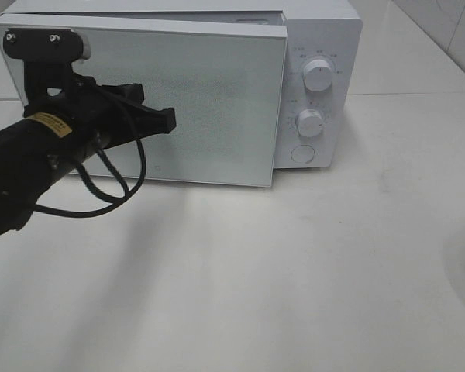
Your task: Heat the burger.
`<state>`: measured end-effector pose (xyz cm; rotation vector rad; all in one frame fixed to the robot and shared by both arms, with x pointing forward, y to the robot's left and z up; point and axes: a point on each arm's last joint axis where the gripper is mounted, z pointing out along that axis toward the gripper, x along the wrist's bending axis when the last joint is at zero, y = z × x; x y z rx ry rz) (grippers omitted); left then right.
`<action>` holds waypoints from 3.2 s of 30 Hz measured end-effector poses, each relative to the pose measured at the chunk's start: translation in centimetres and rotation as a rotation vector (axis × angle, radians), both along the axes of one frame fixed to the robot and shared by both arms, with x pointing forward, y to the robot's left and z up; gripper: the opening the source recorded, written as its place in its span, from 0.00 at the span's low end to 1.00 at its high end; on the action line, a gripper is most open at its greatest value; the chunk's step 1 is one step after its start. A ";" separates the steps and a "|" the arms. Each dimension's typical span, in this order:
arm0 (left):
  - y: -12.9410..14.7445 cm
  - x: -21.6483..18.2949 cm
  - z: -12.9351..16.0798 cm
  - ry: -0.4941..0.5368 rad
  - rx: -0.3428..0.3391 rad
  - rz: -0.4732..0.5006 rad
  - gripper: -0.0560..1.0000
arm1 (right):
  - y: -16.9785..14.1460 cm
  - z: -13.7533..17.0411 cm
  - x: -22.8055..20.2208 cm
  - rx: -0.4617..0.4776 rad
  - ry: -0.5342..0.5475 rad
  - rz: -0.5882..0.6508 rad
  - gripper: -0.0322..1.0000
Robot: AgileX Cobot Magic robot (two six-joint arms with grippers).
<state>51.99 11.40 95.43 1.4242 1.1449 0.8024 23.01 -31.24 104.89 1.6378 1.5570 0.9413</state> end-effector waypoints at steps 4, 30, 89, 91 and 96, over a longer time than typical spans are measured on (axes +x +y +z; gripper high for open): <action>-1.1 0.5 -0.2 0.018 0.016 0.010 0.05 | 0.0 0.0 0.0 0.000 0.000 0.000 0.76; -7.8 4.9 -1.0 0.118 0.028 -0.047 0.05 | 0.0 0.0 0.0 0.000 0.000 0.000 0.76; -3.8 -4.8 0.6 0.768 0.395 -0.427 0.85 | 0.0 0.0 0.0 0.000 0.000 0.000 0.76; -2.4 -4.6 0.6 0.831 0.434 -0.374 0.88 | 0.0 0.0 0.0 0.000 0.000 0.000 0.76; 0.2 -3.9 1.2 0.896 0.471 -0.291 0.90 | 0.0 0.0 0.0 0.000 0.000 0.000 0.76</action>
